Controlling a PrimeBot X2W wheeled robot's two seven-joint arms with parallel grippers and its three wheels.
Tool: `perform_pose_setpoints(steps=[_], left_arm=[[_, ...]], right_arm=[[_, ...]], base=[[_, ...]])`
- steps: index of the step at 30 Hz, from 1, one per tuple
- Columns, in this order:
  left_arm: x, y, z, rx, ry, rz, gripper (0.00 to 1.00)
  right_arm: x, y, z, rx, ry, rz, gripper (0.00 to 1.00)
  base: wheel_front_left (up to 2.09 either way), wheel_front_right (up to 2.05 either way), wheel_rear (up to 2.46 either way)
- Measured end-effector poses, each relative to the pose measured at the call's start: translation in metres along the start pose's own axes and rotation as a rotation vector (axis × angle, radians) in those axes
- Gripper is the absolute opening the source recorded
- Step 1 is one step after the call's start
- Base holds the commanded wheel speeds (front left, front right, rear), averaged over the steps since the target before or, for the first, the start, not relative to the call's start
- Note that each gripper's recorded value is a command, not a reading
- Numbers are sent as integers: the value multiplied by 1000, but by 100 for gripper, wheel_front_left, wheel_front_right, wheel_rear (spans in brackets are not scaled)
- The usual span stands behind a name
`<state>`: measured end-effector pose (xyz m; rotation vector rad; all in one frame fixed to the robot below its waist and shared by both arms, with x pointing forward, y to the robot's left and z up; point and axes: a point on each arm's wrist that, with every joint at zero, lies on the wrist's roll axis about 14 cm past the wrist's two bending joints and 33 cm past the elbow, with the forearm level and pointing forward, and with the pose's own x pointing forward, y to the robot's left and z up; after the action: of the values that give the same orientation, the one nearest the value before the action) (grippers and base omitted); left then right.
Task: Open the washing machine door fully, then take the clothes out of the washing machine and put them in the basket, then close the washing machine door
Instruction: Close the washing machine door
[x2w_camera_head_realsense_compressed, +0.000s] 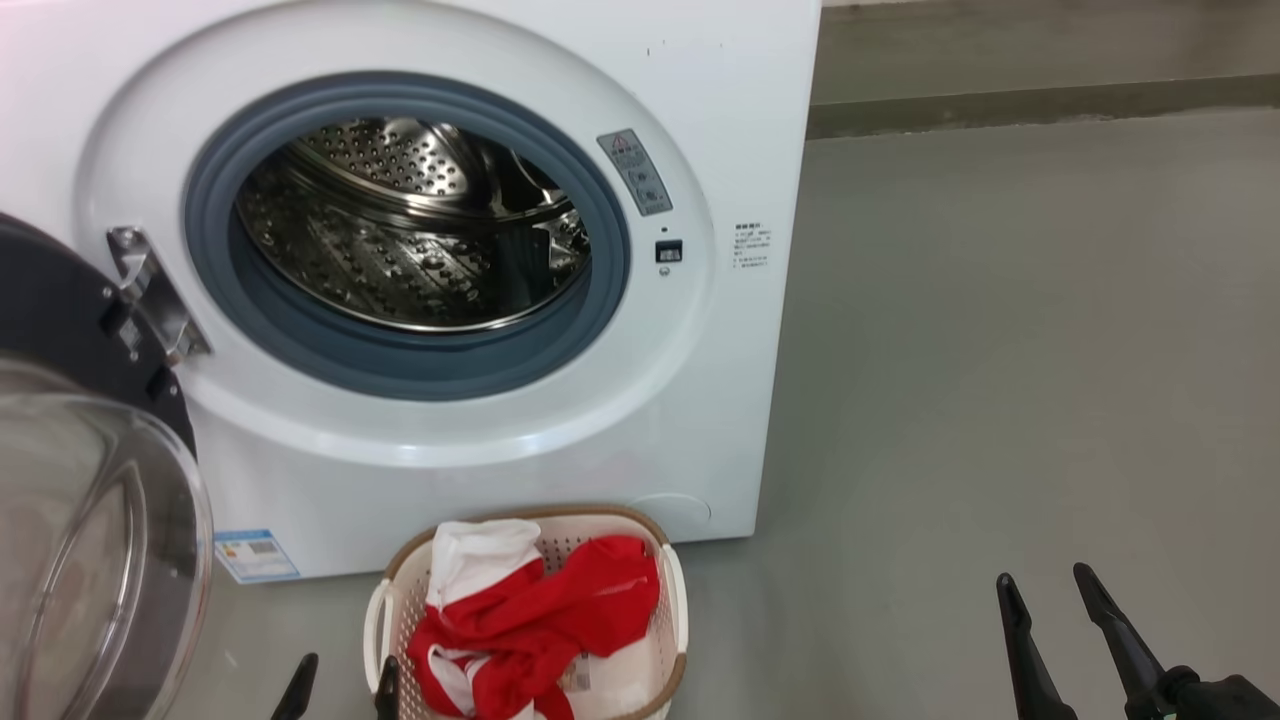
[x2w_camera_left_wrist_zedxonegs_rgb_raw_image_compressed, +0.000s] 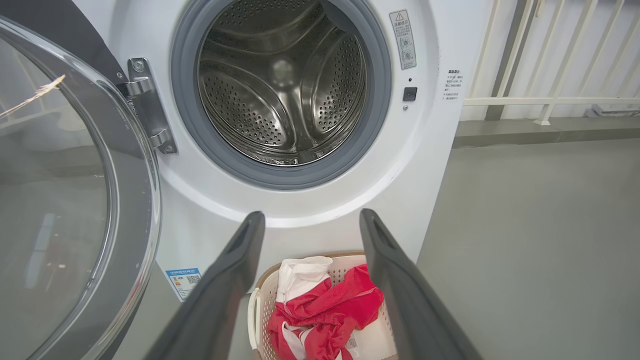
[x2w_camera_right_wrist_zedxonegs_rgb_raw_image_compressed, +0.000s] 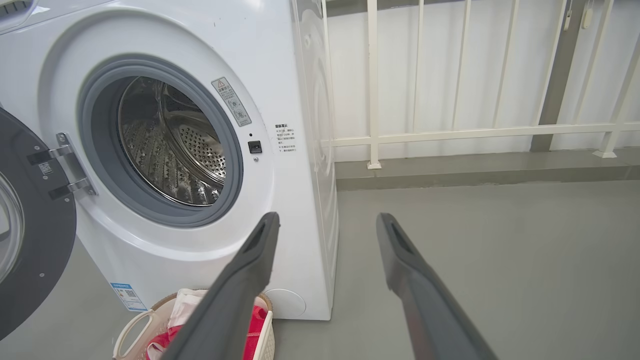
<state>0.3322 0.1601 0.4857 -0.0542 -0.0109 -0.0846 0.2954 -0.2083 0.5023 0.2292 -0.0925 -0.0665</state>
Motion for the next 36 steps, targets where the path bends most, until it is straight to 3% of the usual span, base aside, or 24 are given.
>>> perform_pose_setpoints(steps=[13,36], left_arm=[[0,-1,-2,9,8,-12,100],[-3,17,-1,63,6,76,100]], right_arm=[[2,1,-2,0,9,3,100],[11,10,-7,1,25,34,100]], base=[[-132,128,4],[-3,3,0]])
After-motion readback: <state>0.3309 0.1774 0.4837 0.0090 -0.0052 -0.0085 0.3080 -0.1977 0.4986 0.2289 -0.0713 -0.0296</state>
